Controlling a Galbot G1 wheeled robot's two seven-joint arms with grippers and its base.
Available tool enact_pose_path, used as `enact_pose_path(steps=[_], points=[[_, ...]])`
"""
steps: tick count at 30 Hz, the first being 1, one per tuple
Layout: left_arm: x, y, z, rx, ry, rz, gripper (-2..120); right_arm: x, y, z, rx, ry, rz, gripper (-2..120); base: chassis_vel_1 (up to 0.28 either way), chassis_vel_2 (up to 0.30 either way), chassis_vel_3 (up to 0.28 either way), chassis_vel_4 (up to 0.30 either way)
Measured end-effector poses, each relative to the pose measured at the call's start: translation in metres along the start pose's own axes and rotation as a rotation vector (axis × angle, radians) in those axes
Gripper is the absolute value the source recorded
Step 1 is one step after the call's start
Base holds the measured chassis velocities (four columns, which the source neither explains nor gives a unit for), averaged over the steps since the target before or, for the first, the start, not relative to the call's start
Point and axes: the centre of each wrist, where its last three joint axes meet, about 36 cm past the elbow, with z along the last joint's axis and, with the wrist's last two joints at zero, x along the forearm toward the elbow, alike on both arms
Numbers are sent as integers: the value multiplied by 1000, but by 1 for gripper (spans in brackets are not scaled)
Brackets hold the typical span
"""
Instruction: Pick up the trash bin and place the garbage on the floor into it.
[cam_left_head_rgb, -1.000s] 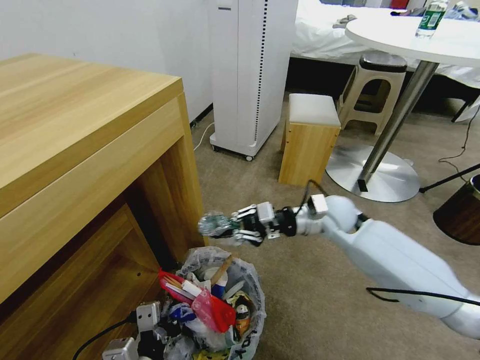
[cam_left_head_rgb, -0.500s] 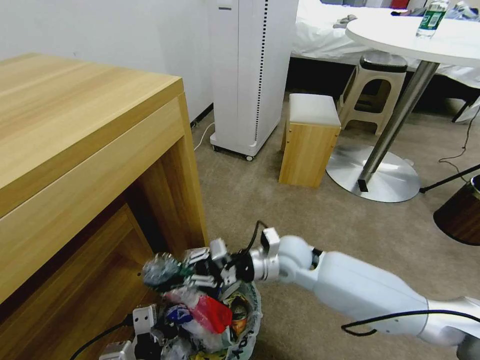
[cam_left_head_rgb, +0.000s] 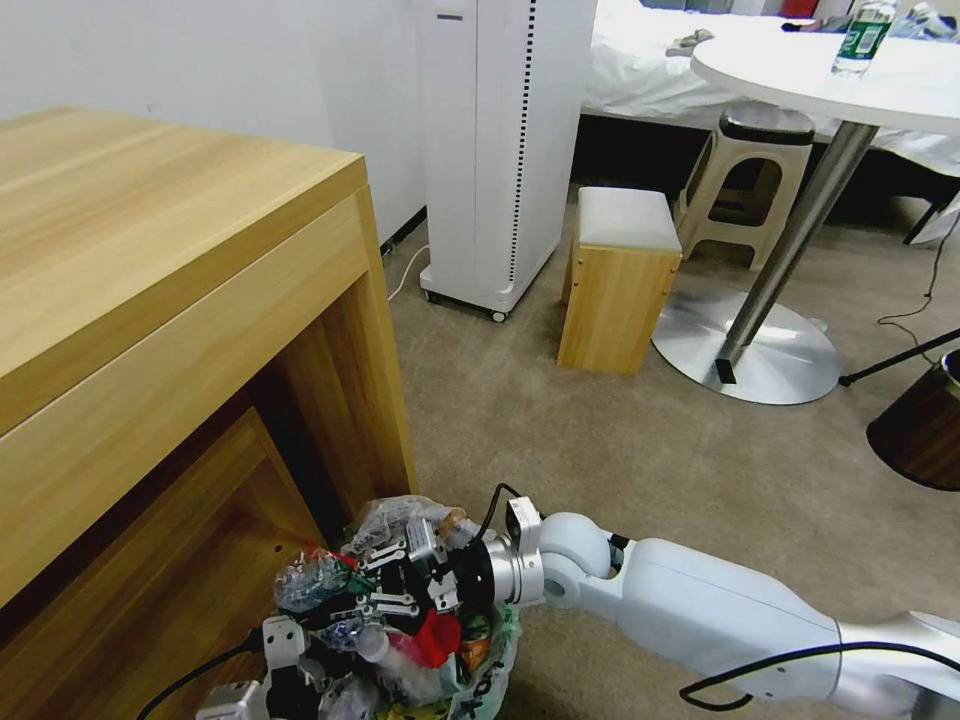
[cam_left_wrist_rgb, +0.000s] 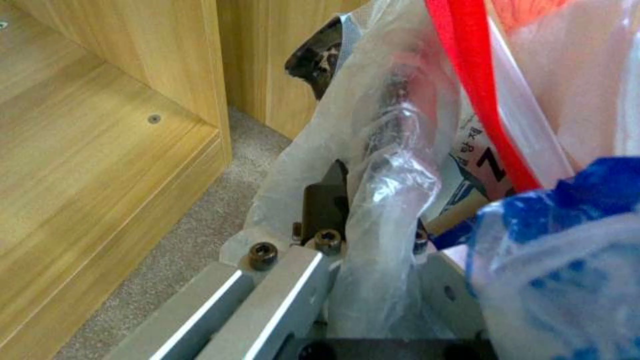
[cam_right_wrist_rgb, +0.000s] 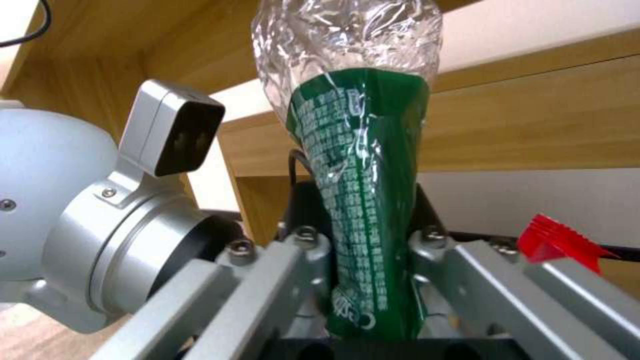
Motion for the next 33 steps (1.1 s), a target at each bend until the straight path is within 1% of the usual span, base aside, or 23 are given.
enact_pose_path(steps=[1, 2, 4, 5, 6, 7, 9, 10, 12, 13, 14, 16, 18, 19, 20, 21, 22, 24, 27, 28, 29, 30, 33], points=[[0, 0, 0, 0, 0, 1, 0, 1, -1, -1, 3, 3, 0, 15, 0, 0, 0, 0], [0, 0, 0, 0, 0, 1, 0, 1, -1, -1, 3, 3, 0, 15, 0, 0, 0, 0], [0, 0, 0, 0, -3, 4, 0, 1, -3, -2, 8, 8, -1, 24, 0, 0, 0, 0], [-1, 1, -1, 0, -7, 8, 0, 2, -4, -5, 15, 14, 1, 30, 0, 0, 0, 0], [-1, 1, -1, 0, -7, 8, 0, 2, -4, -5, 15, 14, 1, 30, 0, 0, 0, 0], [-1, 1, -2, -1, -8, 8, 0, 3, -5, -6, 18, 16, 2, 34, 0, 0, 0, 0], [-2, 4, -4, -5, -14, 5, 0, 5, -9, -9, 25, 23, 9, 45, 0, 0, 0, 0], [-2, 4, -4, -5, -14, 5, 0, 5, -9, -9, 25, 23, 9, 45, 0, 0, 0, 0], [-3, 4, -5, -4, -17, 5, 0, 6, -11, -10, 30, 25, 15, 52, 0, 0, 0, 0], [-3, 4, -5, -3, -18, 6, 0, 7, -13, -12, 36, 26, 20, 59, 0, 0, 0, 0], [-3, 4, -5, -3, -18, 6, 0, 7, -13, -12, 36, 26, 20, 59, 0, 0, 0, 0], [-3, 3, -6, 0, -22, 9, 0, 9, -18, -19, 57, 29, 30, 70, 0, 0, 0, 0], [-4, 3, -6, 0, -23, 9, 0, 9, -18, -20, 60, 29, 31, 72, 0, 0, 0, 0], [-4, 3, -7, 1, -26, 11, 0, 10, -21, -24, 71, 30, 33, 78, 0, 0, 0, 0], [-4, 3, -7, 1, -28, 10, 0, 10, -23, -28, 82, 31, 39, 86, 0, 0, 0, 0], [-5, 4, -7, 1, -29, 9, 0, 11, -25, -32, 91, 31, 45, 89, 0, 0, 0, 0], [-5, 4, -7, 1, -29, 9, 0, 11, -25, -32, 91, 31, 45, 89, 0, 0, 0, 0], [-5, 5, -9, 3, -29, 9, 0, 14, -30, -42, 107, 29, 58, 97, 0, 0, 0, 0], [-6, 5, -9, 1, -26, 7, 0, 17, -35, -53, 120, 15, 69, 100, 0, 0, 0, 0], [-6, 5, -9, 1, -21, 8, 0, 19, -37, -62, 126, 5, 74, 100, 0, 0, 0, 0], [-6, 4, -9, 0, -16, 9, 0, 21, -38, -79, 130, -11, 76, 100, 0, 0, 0, 0], [-6, 4, -9, 0, -16, 9, 0, 21, -38, -79, 130, -11, 76, 100, 0, 0, 0, 0], [-5, 4, -8, 2, -5, 13, 0, 29, -36, -108, 159, -19, 77, 100, 0, 0, 0, 0]])
